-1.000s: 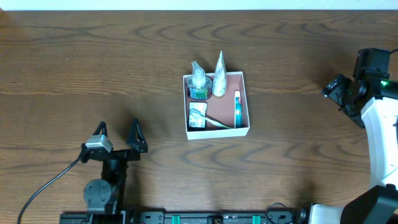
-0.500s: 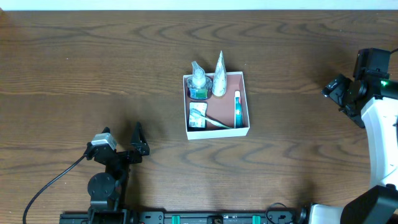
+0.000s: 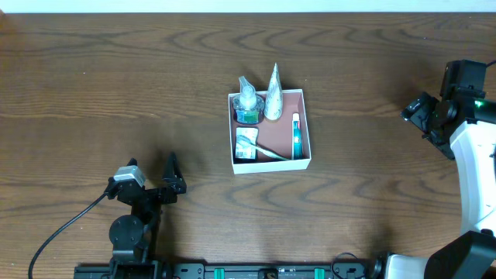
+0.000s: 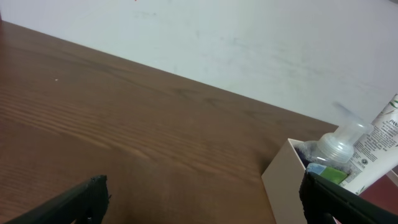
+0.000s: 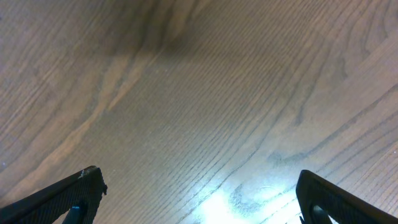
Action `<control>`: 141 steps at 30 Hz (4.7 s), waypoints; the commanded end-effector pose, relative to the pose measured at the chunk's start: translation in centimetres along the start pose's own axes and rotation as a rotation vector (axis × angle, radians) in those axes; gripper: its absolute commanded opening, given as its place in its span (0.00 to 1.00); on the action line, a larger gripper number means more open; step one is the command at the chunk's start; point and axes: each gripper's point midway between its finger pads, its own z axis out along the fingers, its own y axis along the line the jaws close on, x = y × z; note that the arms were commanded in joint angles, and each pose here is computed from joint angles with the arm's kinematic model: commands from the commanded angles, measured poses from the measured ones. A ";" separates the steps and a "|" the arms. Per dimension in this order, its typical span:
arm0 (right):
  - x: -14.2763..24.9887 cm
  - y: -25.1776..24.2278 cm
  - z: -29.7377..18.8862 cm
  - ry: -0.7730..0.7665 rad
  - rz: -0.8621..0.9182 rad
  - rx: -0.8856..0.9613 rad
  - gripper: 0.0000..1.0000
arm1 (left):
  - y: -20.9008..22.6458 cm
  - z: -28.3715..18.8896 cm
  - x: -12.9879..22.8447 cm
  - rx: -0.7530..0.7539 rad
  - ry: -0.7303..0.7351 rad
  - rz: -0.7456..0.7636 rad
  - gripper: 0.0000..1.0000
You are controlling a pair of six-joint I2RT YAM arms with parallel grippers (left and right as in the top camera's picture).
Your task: Pack container
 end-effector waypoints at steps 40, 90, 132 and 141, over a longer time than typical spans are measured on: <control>3.6 2.8 -17.5 -0.364 -0.201 -0.387 0.99 | 1.1 0.1 1.4 -0.048 0.040 0.011 0.98; 13.7 4.3 -11.8 -1.150 -0.701 -0.971 0.99 | 1.1 0.1 1.4 -0.048 0.040 0.010 0.98; 13.0 2.7 -6.8 -0.991 -0.610 -0.789 0.99 | 1.1 0.1 1.4 -0.048 0.040 0.011 0.98; 12.6 2.4 -6.7 -0.996 -0.597 -0.770 0.99 | 1.1 0.1 1.4 -0.048 0.040 0.010 0.98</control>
